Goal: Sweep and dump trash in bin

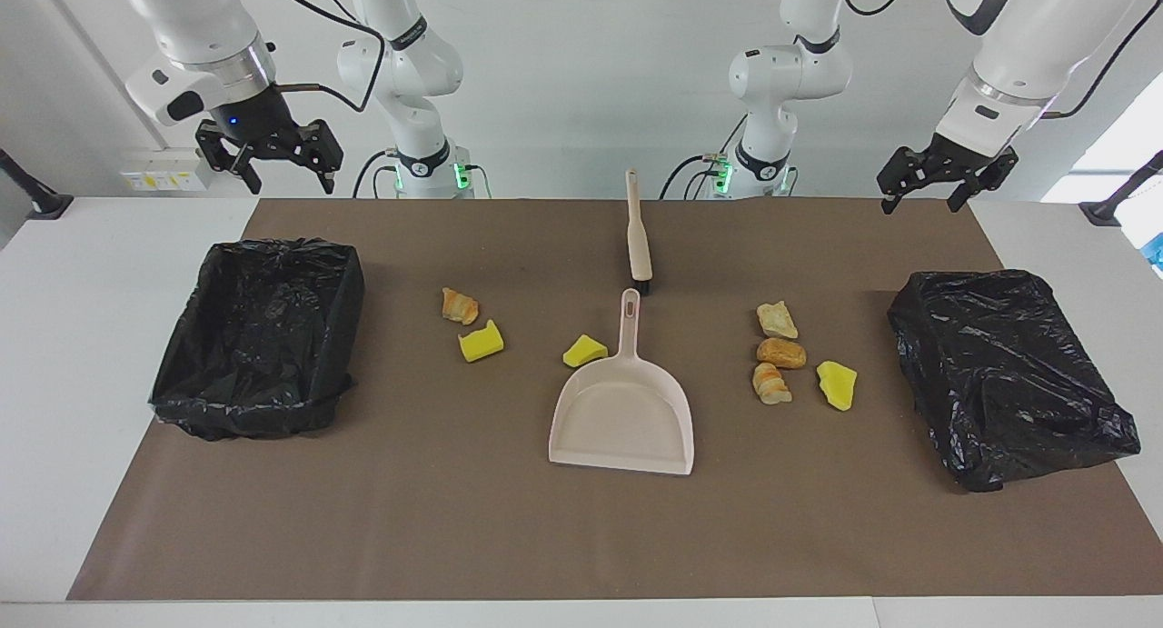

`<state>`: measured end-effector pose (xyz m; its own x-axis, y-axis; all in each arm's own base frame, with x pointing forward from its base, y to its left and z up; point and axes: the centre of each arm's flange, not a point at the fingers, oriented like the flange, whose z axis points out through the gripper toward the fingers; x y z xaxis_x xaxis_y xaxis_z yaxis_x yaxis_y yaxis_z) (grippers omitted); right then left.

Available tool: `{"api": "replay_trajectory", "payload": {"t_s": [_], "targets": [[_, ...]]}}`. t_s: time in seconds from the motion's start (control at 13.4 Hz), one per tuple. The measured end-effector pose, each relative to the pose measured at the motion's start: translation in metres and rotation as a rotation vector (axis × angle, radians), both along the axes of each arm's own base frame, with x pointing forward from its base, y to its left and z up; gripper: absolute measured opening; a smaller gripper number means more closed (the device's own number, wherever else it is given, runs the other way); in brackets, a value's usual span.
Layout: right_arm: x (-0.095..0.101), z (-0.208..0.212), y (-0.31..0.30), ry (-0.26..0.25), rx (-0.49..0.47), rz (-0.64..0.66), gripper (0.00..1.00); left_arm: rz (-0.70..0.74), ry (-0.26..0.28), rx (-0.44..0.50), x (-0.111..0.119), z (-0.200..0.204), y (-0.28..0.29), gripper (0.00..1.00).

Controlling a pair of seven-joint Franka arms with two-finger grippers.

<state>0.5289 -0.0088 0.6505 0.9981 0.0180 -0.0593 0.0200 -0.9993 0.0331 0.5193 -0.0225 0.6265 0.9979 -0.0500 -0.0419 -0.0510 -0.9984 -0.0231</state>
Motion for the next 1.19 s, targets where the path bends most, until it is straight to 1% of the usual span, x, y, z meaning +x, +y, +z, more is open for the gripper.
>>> {"api": "replay_trajectory", "payload": {"t_s": [0.37,0.67,1.19], "targets": [[0.0,0.0,0.0,0.0,0.0,0.0,1.0,0.011,-0.007,-0.009,-0.0011,0.0029,0.0064,1.0],[0.0,0.0,0.0,0.0,0.0,0.0,1.0,0.01,-0.049,-0.03,0.0032,0.0068,0.0036,1.0],[0.0,0.0,0.0,0.0,0.0,0.0,1.0,0.01,-0.048,-0.032,0.0032,0.0062,0.0037,1.0]]}}
